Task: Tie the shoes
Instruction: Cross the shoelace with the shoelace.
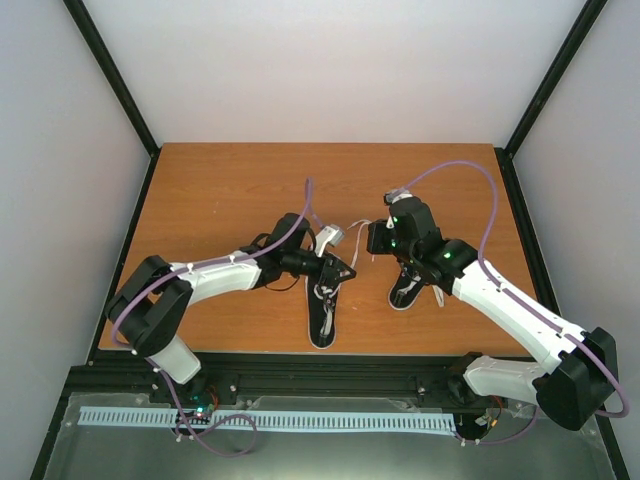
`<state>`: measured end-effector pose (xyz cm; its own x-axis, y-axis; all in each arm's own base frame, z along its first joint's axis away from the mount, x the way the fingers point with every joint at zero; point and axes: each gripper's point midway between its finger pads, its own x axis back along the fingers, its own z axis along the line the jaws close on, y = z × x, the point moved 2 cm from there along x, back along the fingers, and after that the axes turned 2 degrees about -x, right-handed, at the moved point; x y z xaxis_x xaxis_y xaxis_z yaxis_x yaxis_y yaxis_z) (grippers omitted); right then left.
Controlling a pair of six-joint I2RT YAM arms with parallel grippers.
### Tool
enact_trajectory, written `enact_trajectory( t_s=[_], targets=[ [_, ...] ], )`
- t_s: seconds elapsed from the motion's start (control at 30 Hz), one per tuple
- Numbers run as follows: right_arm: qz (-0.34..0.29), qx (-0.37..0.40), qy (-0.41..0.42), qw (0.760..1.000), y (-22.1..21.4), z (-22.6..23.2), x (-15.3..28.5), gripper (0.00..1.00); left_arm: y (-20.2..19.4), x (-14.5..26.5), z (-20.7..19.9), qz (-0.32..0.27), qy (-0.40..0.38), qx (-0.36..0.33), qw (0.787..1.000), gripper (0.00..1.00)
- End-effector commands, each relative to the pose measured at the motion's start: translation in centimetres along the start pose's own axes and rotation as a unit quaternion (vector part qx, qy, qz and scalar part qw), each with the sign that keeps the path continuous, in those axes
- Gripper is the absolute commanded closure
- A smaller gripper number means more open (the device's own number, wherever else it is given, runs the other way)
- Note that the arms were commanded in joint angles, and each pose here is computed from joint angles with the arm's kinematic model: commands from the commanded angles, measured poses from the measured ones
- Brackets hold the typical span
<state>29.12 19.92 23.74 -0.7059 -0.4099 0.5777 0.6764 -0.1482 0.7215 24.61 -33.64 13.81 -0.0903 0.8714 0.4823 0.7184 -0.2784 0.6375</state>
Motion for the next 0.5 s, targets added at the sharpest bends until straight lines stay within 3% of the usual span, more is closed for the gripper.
enact_trajectory(
  t_s=[0.0, 0.47],
  targets=[
    [-0.022, 0.002, 0.028, 0.999, 1.8, 1.2, 1.1, 0.97, 1.5, -0.5, -1.1, -0.005, -0.012, -0.030, 0.999, 0.47],
    [-0.022, -0.011, 0.035, 0.999, 1.5, 1.2, 1.8, 0.97, 1.1, -1.9, -2.1, 0.024, -0.027, -0.050, 0.998, 0.47]
  ],
)
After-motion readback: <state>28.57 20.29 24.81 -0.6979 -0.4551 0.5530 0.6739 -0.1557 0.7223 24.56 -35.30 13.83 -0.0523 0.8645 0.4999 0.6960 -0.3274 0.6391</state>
